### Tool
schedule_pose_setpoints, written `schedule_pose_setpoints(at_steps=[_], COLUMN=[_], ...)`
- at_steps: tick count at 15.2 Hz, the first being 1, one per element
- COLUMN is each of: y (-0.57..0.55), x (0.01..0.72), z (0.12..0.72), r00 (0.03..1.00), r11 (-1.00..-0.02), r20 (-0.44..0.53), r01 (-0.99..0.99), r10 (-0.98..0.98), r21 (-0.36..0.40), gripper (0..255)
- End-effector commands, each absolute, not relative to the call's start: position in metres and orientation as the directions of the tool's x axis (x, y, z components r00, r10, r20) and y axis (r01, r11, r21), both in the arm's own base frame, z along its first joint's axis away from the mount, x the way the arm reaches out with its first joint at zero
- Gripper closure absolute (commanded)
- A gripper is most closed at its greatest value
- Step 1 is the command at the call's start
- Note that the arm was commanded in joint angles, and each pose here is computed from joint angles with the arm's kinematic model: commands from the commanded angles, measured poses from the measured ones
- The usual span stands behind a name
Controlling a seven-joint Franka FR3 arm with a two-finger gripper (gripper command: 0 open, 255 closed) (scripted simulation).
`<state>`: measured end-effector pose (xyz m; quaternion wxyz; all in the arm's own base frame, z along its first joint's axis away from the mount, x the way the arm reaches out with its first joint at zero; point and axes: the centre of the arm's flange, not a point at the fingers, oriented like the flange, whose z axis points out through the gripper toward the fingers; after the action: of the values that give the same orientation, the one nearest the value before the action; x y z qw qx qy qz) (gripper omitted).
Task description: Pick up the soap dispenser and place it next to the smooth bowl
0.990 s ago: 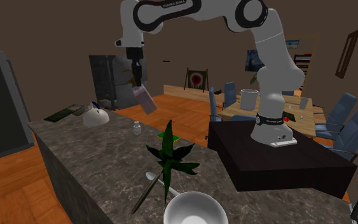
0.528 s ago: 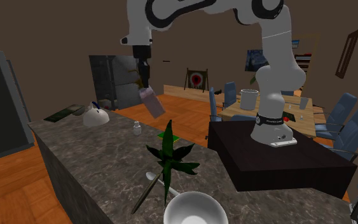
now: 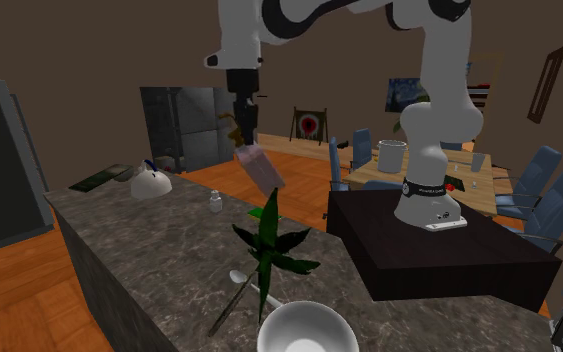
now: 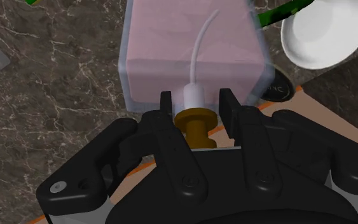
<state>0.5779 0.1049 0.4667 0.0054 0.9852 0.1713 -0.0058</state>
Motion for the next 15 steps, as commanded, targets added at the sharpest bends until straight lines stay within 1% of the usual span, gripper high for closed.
schedule_pose_setpoints(at_steps=[1,15], y=[0.124,0.276], x=[0.562,0.457], z=[0.468,0.469], r00=[0.942,0.942], r11=[-0.942,-0.942], r20=[-0.014,-0.014], r01=[0.337,0.337], r10=[0.337,0.337], r21=[0.009,0.009], gripper=[255,255])
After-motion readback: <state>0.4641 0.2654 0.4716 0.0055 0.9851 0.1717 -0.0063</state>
